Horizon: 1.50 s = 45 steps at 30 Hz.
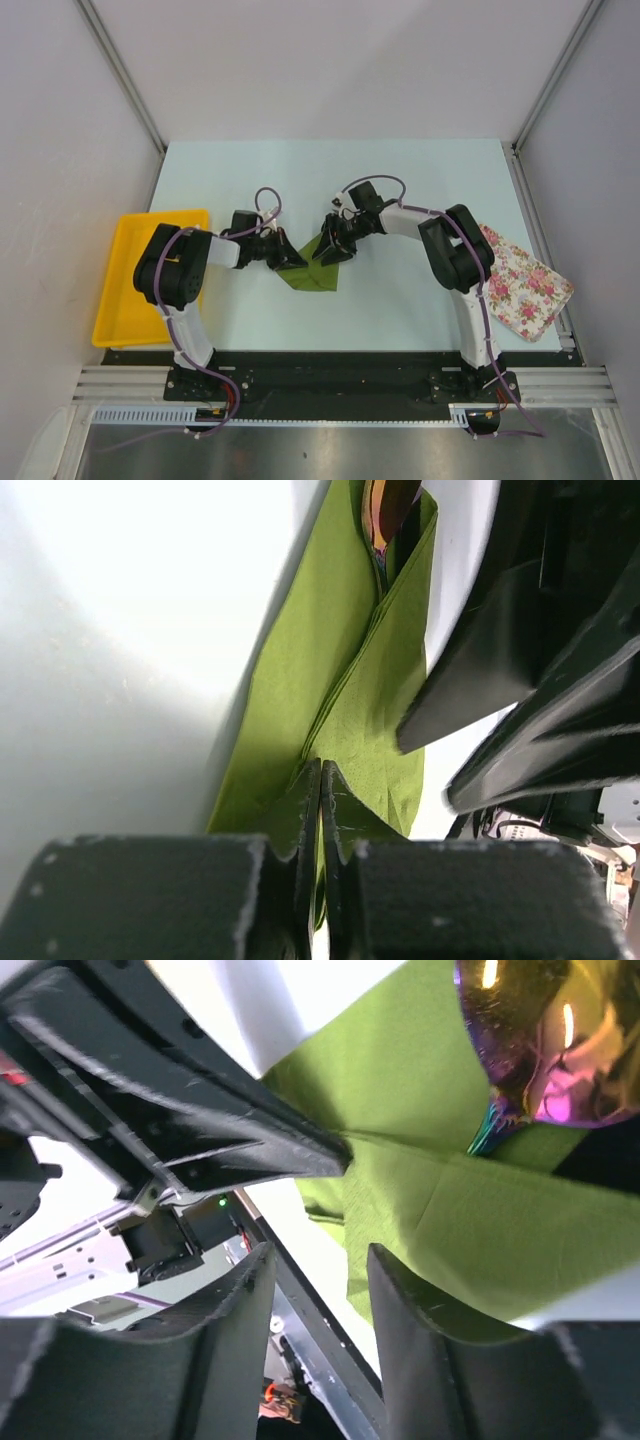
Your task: Place the utensils on the paper napkin and roll it up
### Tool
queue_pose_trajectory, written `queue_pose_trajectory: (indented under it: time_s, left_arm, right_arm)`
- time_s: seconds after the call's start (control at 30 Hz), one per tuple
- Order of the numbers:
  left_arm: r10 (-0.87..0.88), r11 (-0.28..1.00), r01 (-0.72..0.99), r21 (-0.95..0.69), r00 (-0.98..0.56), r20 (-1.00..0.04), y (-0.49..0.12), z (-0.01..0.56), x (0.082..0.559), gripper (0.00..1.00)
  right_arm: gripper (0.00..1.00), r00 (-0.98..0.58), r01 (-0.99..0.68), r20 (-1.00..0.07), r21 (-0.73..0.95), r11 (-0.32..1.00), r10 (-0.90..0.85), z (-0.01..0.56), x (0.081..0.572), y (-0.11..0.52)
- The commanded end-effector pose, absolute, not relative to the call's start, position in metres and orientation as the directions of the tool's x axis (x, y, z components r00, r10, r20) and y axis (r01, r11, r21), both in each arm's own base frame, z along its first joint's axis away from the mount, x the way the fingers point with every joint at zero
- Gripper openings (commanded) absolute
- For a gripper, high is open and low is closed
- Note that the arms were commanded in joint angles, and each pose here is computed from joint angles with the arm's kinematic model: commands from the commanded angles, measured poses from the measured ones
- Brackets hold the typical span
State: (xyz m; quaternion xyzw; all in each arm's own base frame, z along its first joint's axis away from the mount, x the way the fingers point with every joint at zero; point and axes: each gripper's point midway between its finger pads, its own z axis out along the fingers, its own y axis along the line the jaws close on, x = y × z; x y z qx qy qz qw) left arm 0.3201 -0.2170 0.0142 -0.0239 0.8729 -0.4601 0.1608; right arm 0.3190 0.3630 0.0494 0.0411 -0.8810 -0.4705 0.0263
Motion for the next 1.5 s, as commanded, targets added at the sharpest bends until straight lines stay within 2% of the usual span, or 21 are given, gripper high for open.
queue_pose_trajectory:
  time_s: [0.0,0.2,0.43,0.5,0.53,0.63,0.83,0.97,1.13,1.2,1.33,1.47]
  left_arm:
    - [-0.193,0.615,0.11,-0.781,-0.939,-0.285,-0.207,0.012,0.316,0.04]
    - [-0.192,0.613,0.123,-0.78,-0.935,-0.299,-0.207,0.017,0.318,0.04]
    - [-0.185,0.621,0.12,-0.775,-0.938,-0.294,-0.206,0.012,0.315,0.03]
    - [-0.182,0.621,0.123,-0.774,-0.938,-0.296,-0.206,0.012,0.315,0.03]
    - [-0.182,0.621,0.124,-0.774,-0.938,-0.297,-0.206,0.012,0.315,0.03]
    - [-0.182,0.623,0.127,-0.772,-0.936,-0.301,-0.206,0.012,0.316,0.03]
    - [-0.181,0.623,0.132,-0.771,-0.934,-0.307,-0.206,0.014,0.317,0.03]
    - [-0.192,0.605,0.157,-0.781,-0.923,-0.334,-0.206,0.025,0.319,0.05]
    - [-0.158,0.5,0.345,-0.794,-0.866,-0.475,-0.222,0.079,0.32,0.26]
    - [-0.128,0.462,0.385,-0.799,-0.863,-0.49,-0.231,0.09,0.312,0.33]
    - [-0.082,0.437,0.419,-0.796,-0.862,-0.5,-0.248,0.092,0.299,0.32]
    - [-0.079,0.449,0.365,-0.816,-0.893,-0.443,-0.258,0.074,0.295,0.26]
  right_arm:
    - [0.45,-0.989,-0.138,-0.091,0.86,0.491,-0.119,0.096,0.321,0.357]
    - [0.34,-0.99,-0.134,-0.084,0.807,0.575,-0.113,0.066,0.322,0.342]
    - [0.15,-0.984,-0.17,-0.158,0.747,0.642,-0.077,0.061,0.34,0.354]
    - [0.14,-0.982,-0.177,-0.171,0.733,0.657,-0.074,0.059,0.343,0.357]
    - [0.08,-0.983,-0.175,-0.171,0.727,0.664,-0.072,0.055,0.344,0.357]
    - [0.0,-0.98,-0.178,-0.19,0.68,0.711,-0.064,0.044,0.349,0.355]
    - [0.0,-0.979,-0.194,-0.174,0.613,0.766,-0.109,0.015,0.342,0.351]
    - [0.0,-0.983,-0.181,-0.109,0.553,0.813,-0.145,-0.012,0.327,0.341]
    - [0.0,-0.982,-0.188,-0.08,0.549,0.815,-0.172,-0.021,0.319,0.338]
    - [0.0,-0.98,-0.194,-0.076,0.56,0.805,-0.183,-0.019,0.316,0.34]
    - [0.0,-0.977,-0.208,-0.083,0.577,0.79,-0.196,-0.017,0.316,0.341]
    - [0.0,-0.976,-0.213,-0.089,0.586,0.782,-0.199,-0.014,0.317,0.342]
